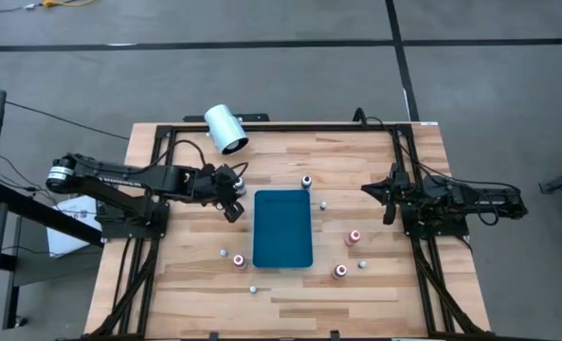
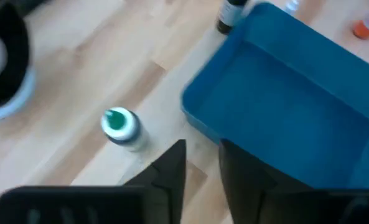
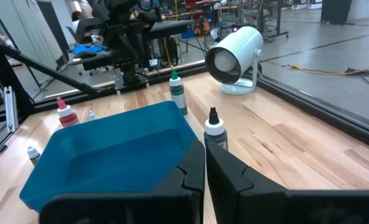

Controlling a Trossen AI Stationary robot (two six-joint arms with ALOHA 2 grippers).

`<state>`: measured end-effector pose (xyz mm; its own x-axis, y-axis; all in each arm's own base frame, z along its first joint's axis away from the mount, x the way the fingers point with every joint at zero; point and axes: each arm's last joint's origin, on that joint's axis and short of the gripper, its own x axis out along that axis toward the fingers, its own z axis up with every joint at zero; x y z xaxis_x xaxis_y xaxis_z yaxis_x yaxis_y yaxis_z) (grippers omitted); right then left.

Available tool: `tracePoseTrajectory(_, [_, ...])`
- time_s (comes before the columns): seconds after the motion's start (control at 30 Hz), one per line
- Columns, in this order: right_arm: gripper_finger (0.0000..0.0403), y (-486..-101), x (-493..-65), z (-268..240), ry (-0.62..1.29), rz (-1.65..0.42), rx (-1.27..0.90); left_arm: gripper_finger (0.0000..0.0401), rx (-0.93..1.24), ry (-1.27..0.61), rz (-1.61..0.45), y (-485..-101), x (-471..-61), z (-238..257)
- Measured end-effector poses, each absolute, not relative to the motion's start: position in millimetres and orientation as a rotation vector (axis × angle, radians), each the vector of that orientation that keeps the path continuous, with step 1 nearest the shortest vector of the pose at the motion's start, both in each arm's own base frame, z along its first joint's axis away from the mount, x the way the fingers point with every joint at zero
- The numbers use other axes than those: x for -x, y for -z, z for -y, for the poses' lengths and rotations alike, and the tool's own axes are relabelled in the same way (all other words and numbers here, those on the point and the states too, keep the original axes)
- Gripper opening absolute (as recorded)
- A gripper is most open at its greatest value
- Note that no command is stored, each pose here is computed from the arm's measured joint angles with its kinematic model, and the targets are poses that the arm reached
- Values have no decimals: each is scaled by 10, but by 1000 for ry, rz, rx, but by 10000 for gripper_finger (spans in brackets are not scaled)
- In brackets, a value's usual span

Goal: Pick & Place food coloring
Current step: Put the large green food coloring bottle into the blue bin

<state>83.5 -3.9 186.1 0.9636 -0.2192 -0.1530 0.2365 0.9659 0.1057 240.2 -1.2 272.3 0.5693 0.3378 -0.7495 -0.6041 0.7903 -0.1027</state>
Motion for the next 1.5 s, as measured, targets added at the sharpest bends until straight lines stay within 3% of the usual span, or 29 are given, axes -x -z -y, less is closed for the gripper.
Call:
tracePoseTrajectory(0.2, [7, -1861, -835, 39, 231, -141, -123, 141, 350, -658, -761, -2691, -2385, -20])
tracePoseTrajectory(0.47, [7, -1852, -833, 39, 232, -151, -122, 162, 410, -710, -748, -2672, -2402, -107])
tracePoseTrajectory(0.93, [7, -1816, -827, 39, 234, -189, -116, 214, 688, -702, -892, -2307, -2656, -358])
tracePoseTrajectory(1.5, [7, -1817, -827, 39, 234, -188, -116, 217, 756, -868, -807, -2315, -2623, -547])
